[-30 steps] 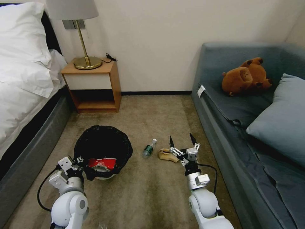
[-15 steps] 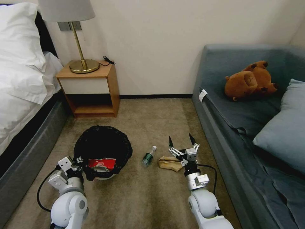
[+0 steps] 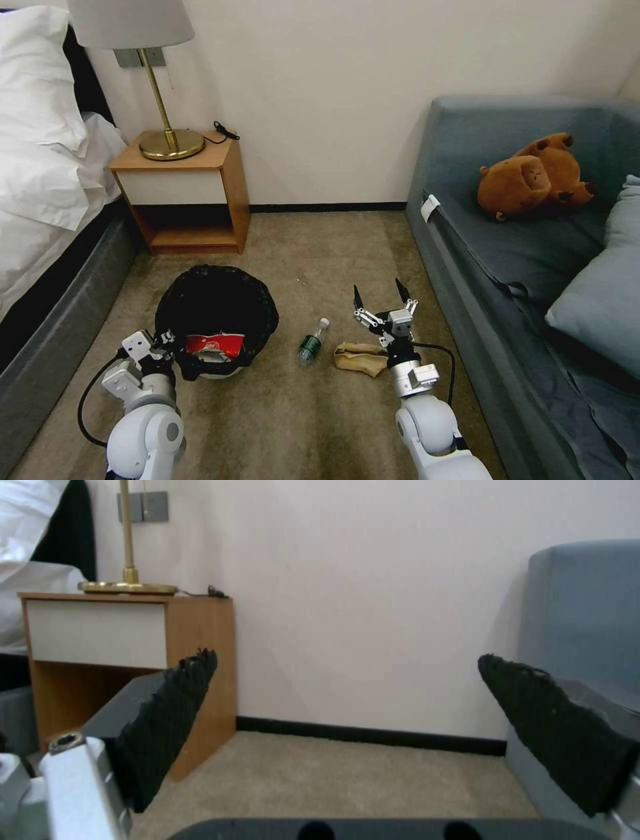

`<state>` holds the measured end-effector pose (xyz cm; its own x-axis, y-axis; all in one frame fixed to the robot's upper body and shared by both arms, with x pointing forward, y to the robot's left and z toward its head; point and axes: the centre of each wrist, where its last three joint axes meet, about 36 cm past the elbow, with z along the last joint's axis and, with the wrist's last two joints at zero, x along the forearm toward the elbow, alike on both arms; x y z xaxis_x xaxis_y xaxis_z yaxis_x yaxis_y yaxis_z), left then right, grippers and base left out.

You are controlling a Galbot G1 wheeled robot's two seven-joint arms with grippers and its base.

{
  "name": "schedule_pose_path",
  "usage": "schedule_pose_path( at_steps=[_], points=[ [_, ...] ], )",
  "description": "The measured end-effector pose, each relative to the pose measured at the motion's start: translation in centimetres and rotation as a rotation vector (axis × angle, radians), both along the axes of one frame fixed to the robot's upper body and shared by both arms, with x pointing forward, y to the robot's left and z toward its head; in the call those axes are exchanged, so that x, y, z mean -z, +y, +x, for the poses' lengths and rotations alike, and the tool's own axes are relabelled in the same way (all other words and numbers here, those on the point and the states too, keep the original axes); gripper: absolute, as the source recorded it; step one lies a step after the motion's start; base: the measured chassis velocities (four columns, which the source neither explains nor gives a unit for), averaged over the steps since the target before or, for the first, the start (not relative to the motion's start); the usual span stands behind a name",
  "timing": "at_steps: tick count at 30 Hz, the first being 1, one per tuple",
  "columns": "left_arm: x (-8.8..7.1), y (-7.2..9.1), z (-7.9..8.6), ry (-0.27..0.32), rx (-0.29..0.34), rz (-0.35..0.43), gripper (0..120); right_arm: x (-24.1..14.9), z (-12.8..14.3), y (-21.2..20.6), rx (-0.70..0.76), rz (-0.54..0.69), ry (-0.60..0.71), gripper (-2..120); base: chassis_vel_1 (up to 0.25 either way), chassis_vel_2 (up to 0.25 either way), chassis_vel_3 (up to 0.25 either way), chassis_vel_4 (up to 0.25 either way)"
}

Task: Pick up the trash bin, then pick up the garbage on the floor and place it into the trash bin.

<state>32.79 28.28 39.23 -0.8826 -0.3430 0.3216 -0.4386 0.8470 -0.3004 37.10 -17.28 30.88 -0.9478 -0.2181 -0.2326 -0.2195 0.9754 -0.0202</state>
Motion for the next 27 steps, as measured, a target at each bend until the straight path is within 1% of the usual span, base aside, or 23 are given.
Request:
schedule_pose_path(
  at_steps=[14,27],
  points=[
    [0.10,-0.06,0.00,-0.001,-0.001,-0.002,4,0.23,-0.41,0.18,0.002,0.012,0.011,96,-0.069,0.079,0.076,-0.079],
    [0.08,0.03,-0.08,-0.002,-0.004,-0.001,4,0.25,-0.32,0.37,0.001,0.018,-0.002,96,-0.013,0.009,0.014,-0.016]
  ],
)
